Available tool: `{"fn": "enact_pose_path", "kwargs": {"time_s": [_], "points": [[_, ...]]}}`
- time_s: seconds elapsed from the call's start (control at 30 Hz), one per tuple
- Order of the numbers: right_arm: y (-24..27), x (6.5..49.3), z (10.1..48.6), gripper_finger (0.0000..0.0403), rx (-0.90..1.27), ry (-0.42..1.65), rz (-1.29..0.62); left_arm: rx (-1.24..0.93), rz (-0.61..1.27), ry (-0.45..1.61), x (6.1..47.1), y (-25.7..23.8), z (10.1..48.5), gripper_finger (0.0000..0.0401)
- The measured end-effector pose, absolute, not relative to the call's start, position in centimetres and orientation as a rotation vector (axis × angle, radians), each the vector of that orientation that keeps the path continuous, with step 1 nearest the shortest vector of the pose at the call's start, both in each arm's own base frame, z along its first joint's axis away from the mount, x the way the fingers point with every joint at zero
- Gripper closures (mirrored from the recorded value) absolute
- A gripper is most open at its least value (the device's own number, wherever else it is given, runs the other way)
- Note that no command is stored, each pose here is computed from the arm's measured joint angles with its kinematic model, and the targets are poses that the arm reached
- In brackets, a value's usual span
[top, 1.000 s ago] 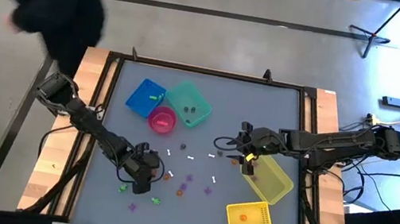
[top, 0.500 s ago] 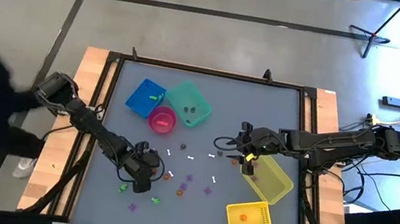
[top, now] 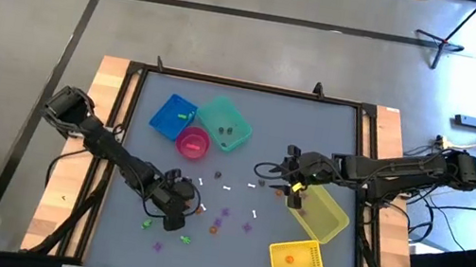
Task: Sort Halloween decoration
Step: Put the orange pumpkin toy into the yellow bin
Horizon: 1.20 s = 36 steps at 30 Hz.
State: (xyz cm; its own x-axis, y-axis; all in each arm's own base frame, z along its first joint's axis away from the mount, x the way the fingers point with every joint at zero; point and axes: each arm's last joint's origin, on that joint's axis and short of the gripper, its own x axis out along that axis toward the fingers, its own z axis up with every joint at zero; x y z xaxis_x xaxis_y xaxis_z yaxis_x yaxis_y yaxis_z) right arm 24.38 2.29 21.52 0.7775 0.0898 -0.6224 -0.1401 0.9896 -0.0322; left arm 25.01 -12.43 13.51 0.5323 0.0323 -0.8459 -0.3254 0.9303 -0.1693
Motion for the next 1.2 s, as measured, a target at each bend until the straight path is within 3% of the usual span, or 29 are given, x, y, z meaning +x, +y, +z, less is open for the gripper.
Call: {"fn": "enact_pose_path", "kwargs": {"time_s": [0.2, 0.5, 0.83, 1.2], "points": [[2.3, 24.6, 21.8, 0.0187, -0.079, 0.629, 0.131, -0.366, 0.228, 0.940, 26.4, -12.1, 14.9, 0.0313], [2.8, 25.5, 23.4, 0.0187, -0.232, 0.408, 0.308, -0.498, 0.235, 0.755, 29.8, -10.5, 17.8, 0.0313], [3.2, 25.8, 24.4, 0.0187, -0.484, 0.233, 0.445, -0.700, 0.076, 0.510, 32.8, -7.5, 20.4, 0.0313], [3.2, 26.0, 25.1, 0.0187, -0.652, 0.117, 0.444, -0.784, -0.029, 0.307, 34.2, -4.5, 22.5, 0.0313]]}}
